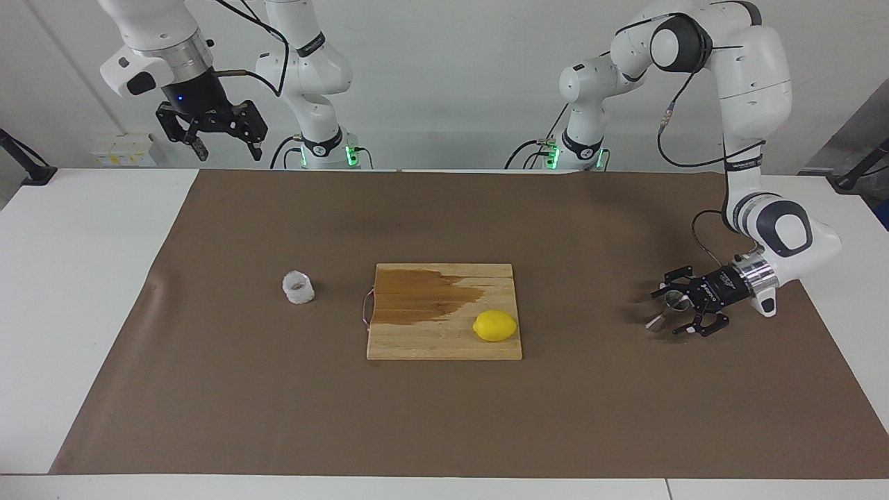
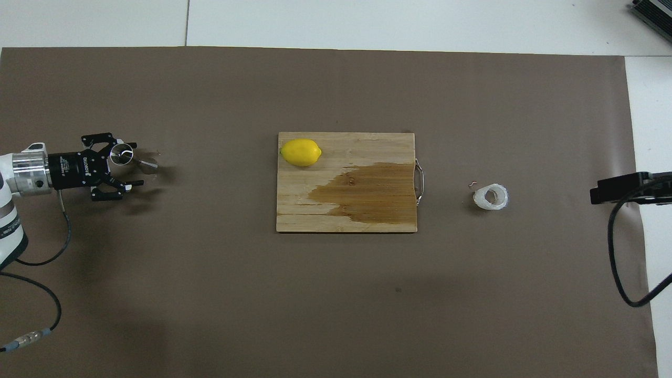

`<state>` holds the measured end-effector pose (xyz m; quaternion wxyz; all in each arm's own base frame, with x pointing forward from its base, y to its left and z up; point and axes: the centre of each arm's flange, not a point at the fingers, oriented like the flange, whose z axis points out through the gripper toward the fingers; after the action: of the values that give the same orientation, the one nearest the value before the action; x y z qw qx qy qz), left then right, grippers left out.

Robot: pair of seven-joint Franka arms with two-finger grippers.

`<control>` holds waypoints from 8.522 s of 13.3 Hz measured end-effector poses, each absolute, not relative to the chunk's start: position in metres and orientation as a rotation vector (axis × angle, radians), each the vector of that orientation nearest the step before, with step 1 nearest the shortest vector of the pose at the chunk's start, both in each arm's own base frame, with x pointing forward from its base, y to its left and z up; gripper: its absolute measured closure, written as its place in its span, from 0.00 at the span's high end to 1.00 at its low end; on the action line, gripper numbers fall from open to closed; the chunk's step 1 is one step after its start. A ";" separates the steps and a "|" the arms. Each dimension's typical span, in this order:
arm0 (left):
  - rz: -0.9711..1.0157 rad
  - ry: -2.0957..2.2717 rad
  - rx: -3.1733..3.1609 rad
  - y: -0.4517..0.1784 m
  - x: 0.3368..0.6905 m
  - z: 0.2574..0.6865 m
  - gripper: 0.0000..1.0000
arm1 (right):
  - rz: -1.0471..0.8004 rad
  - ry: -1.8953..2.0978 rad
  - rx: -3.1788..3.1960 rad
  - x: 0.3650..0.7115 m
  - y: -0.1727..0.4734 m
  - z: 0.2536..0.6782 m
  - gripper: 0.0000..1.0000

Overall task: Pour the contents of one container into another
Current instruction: 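Close the left gripper around the small metal cup, then carry the metal cup with the left gripper onto the cutting board, then open the left gripper and withdraw it from the metal cup, then move the right gripper open toward the small white cup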

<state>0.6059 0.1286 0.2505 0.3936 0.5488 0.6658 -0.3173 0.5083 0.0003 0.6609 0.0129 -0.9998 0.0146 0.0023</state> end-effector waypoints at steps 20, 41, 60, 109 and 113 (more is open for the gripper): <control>-0.846 1.530 1.371 0.045 0.622 0.326 0.22 | 0.007 0.045 -3.115 0.508 0.000 0.661 1.00; -0.880 1.710 1.127 -0.300 0.553 0.340 0.22 | 0.007 0.045 -3.115 0.508 0.000 0.661 1.00; -0.748 1.631 1.304 -0.349 0.534 0.281 0.90 | 0.007 0.045 -3.115 0.508 0.000 0.661 1.00; -0.002 -0.231 3.148 -0.062 0.545 0.632 1.00 | -0.785 -1.607 -1.661 0.567 -0.114 0.257 1.00; -0.016 -0.252 3.147 -0.065 0.544 0.630 1.00 | -0.810 -1.594 -1.659 0.560 -0.100 0.235 1.00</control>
<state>0.5440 -0.0645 0.6301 -0.0078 0.9968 -0.0800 -0.0051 0.5595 -0.1002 0.2352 0.3439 -0.6386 -0.6137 -0.3118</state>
